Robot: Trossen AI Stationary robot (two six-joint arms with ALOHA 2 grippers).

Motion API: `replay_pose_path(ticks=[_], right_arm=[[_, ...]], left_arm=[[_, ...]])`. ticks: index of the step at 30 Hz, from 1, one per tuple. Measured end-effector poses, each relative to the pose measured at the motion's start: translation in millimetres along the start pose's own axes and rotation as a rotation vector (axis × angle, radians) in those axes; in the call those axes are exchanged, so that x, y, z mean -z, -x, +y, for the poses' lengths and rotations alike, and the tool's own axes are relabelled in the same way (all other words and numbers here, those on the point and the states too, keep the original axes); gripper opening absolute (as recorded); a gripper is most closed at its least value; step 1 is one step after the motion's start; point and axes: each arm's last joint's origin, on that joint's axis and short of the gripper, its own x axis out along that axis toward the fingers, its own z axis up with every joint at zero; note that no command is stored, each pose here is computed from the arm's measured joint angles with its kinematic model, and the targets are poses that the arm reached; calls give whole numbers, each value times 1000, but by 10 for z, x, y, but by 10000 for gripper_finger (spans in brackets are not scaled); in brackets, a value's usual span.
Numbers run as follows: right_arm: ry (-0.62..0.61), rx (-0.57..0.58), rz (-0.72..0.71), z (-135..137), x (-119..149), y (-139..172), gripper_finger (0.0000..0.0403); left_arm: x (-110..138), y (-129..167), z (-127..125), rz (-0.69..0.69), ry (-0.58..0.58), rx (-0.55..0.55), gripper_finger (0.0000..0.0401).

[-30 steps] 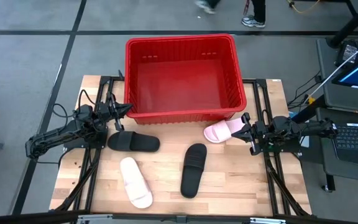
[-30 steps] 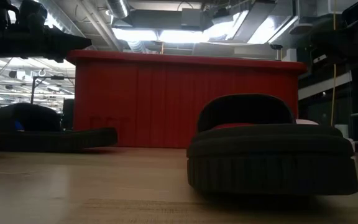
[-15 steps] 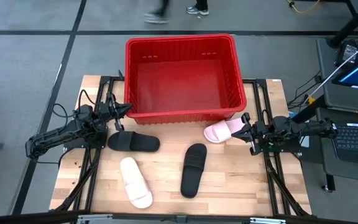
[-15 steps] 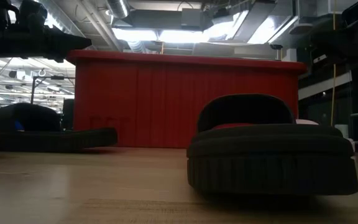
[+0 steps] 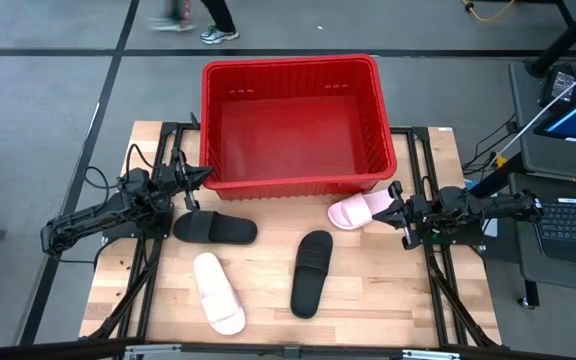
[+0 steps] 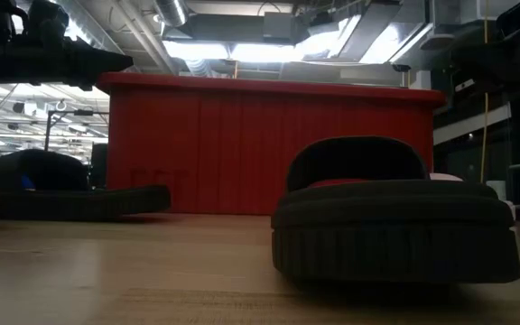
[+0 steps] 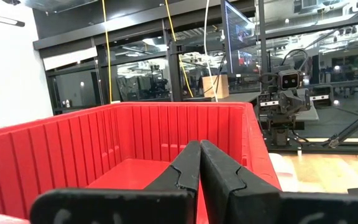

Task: Pick and place slides into bin

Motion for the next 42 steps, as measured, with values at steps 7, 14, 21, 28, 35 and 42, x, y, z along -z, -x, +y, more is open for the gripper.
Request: replay_pose_path(ticks=[7, 14, 21, 28, 35, 42], right_arm=[[0, 0, 0, 0, -1, 0, 6], [0, 0, 0, 0, -1, 0, 6], [0, 0, -1, 0, -1, 0, 6], [0, 0, -1, 0, -1, 0, 6], [0, 0, -1, 0, -2, 0, 6], [0, 0, -1, 0, -1, 0, 6]], left_arm=[[0, 0, 0, 0, 0, 0, 5], [-1, 0, 0, 0, 9, 1, 4], [-51, 1, -8, -27, 85, 43, 4], [-302, 29, -57, -99, 76, 290, 3], [-307, 47, -100, -36, 182, 442, 1], [-306, 50, -143, -25, 224, 471, 1]])
